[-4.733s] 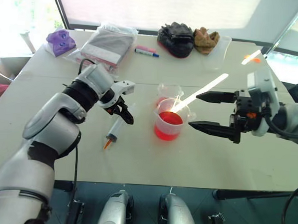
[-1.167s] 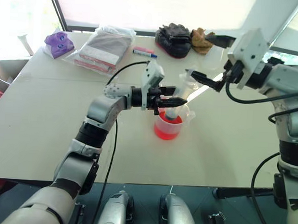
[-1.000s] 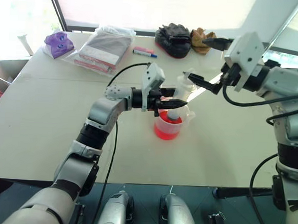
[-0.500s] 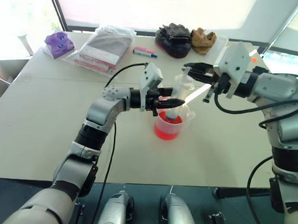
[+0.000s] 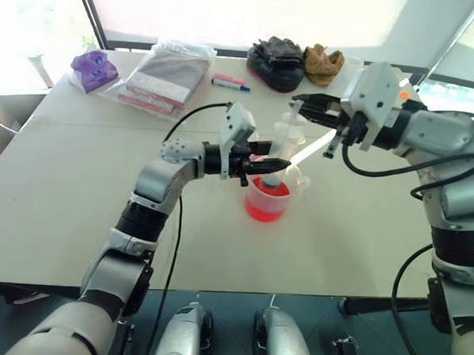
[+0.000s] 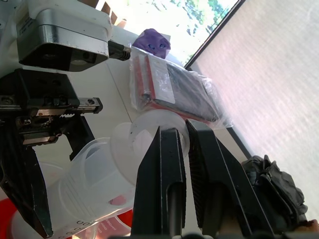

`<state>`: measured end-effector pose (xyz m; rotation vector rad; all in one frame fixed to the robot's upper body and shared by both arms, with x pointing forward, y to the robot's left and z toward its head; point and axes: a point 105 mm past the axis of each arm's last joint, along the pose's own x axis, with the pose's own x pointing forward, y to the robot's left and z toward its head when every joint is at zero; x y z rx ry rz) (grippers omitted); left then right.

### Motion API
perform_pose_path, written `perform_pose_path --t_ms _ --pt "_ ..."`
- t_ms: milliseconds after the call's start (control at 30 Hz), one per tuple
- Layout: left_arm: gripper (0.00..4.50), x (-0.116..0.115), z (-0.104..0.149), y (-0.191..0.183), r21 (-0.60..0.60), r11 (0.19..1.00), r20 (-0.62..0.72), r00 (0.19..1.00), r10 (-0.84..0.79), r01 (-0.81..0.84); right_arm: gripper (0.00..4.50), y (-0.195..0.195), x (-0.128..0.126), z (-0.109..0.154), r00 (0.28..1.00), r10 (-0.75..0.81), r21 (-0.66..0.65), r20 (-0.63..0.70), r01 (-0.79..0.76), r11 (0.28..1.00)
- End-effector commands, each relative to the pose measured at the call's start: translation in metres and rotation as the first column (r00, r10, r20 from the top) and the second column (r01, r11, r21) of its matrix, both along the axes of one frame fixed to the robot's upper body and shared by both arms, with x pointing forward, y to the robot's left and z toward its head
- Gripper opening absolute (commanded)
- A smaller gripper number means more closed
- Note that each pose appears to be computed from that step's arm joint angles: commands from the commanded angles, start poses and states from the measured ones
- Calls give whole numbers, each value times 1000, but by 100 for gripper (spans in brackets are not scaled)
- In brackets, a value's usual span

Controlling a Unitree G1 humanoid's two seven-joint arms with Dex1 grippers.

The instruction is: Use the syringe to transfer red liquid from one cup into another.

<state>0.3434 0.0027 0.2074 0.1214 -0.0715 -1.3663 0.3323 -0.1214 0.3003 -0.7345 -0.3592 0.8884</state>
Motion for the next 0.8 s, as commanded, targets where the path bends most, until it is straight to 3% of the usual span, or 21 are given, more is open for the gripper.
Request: perform_pose_path --t_ms 33,400,500,633,800 --pt "156 -17 -11 -13 50 994 0 995 -101 101 4 -20 1 43 981 -112 77 158 101 992" --pt "156 -16 -7 -14 43 994 13 995 -98 97 4 -21 1 38 985 -107 81 135 97 992" --pt "156 -16 -6 -14 38 995 17 996 -93 92 106 -23 0 36 988 -103 77 117 94 993" --pt "156 -13 3 -13 13 997 36 996 -80 80 305 -31 1 36 979 -151 54 139 145 988" --pt "156 -10 34 -9 -72 996 68 997 -44 49 305 -50 -16 33 985 -166 93 44 161 982"
